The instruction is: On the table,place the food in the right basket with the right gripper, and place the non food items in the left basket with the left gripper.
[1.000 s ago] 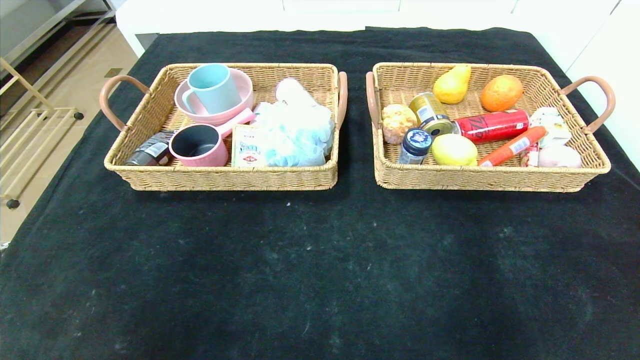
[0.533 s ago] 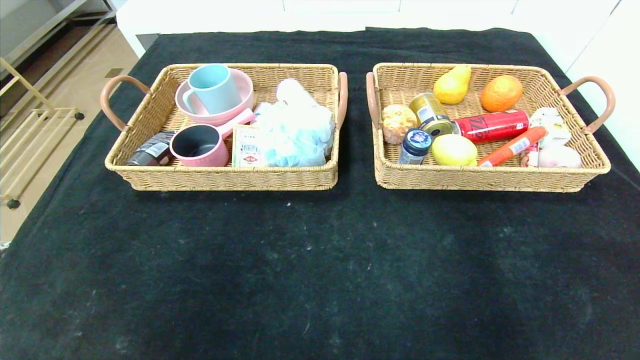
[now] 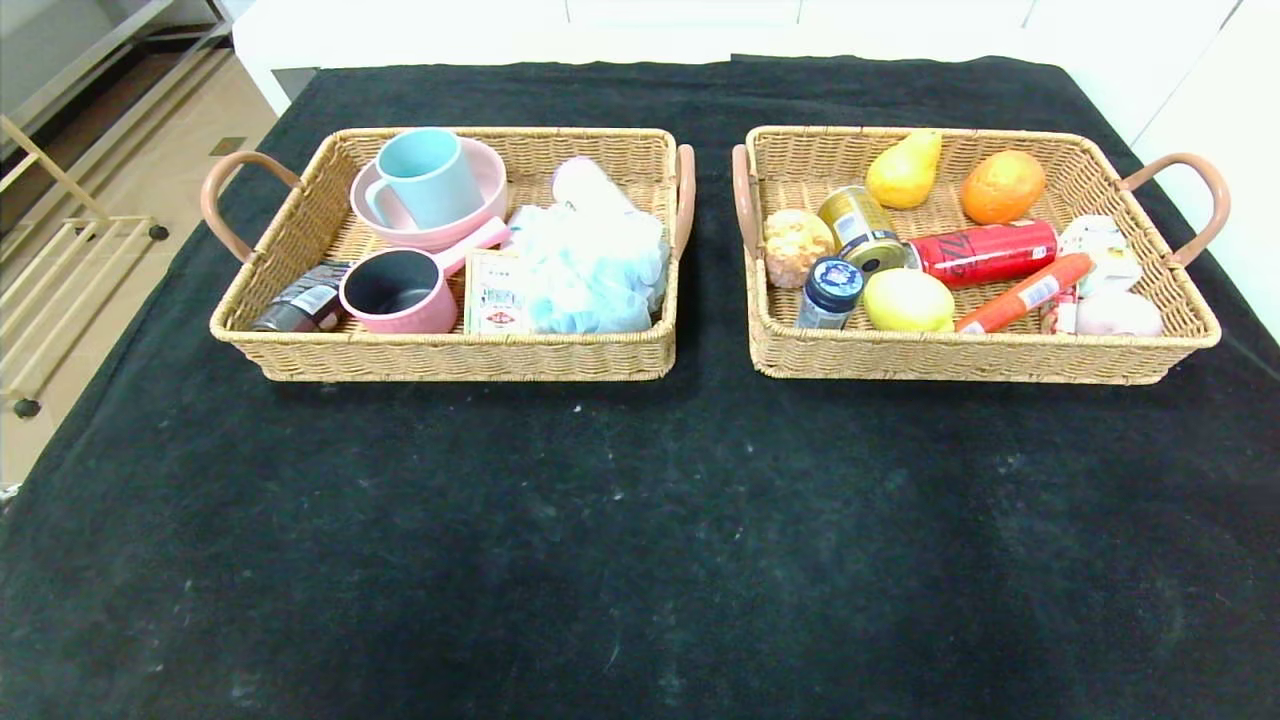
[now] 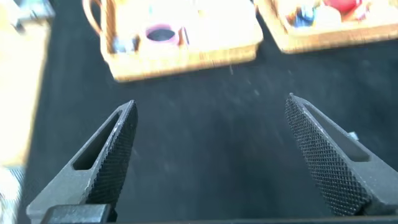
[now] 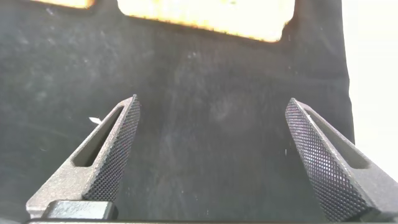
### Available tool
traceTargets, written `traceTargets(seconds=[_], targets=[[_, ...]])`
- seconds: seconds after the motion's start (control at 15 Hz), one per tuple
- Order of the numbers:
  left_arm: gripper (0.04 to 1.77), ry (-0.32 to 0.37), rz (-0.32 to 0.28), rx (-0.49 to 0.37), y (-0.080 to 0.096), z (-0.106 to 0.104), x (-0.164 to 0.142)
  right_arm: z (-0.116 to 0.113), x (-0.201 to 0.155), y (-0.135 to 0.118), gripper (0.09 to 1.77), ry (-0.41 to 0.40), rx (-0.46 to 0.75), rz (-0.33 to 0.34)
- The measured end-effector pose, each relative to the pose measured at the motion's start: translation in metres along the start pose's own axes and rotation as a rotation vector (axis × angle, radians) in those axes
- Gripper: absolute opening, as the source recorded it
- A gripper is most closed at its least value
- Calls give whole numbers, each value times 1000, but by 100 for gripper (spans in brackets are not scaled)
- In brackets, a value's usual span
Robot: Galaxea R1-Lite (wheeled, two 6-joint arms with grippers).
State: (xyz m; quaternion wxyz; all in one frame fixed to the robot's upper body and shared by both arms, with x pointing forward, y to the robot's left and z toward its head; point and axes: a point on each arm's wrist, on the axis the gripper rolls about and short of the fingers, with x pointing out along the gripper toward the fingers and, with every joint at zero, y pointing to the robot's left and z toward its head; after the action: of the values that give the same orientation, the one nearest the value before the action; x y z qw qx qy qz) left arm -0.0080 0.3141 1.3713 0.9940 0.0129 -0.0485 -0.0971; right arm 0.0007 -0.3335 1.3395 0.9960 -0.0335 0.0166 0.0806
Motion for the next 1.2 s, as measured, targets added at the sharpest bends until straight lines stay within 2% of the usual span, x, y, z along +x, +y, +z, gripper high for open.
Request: traceTargets(seconds=[0.13,0.27,0.4,0.6,0.87,1.0,1.07,1.2], targets=[[171,-9,-3,4,0,0,-3,-18,1,2,171,24,4,-6],[171,-39,-41,5,8,1,-9,-33,2,3,171,37,8,-7],[171,-36,-71,0,14,-5,-12,-44,2,3,171,44,11,1],[172,-14,-78,-2,12,-39,-13,-64,3,4,171,37,8,0],[172,-113,-62,23,14,-78,6,-74,18,1,171,-118,33,-75],[172,-172,-5,36,18,-99,22,-85,35,-2,171,-196,38,-137],[172,-173,26,34,20,-112,29,-95,45,-4,171,-210,30,-166],[172,-116,64,30,23,-140,41,-119,62,-6,171,-227,-18,-215]])
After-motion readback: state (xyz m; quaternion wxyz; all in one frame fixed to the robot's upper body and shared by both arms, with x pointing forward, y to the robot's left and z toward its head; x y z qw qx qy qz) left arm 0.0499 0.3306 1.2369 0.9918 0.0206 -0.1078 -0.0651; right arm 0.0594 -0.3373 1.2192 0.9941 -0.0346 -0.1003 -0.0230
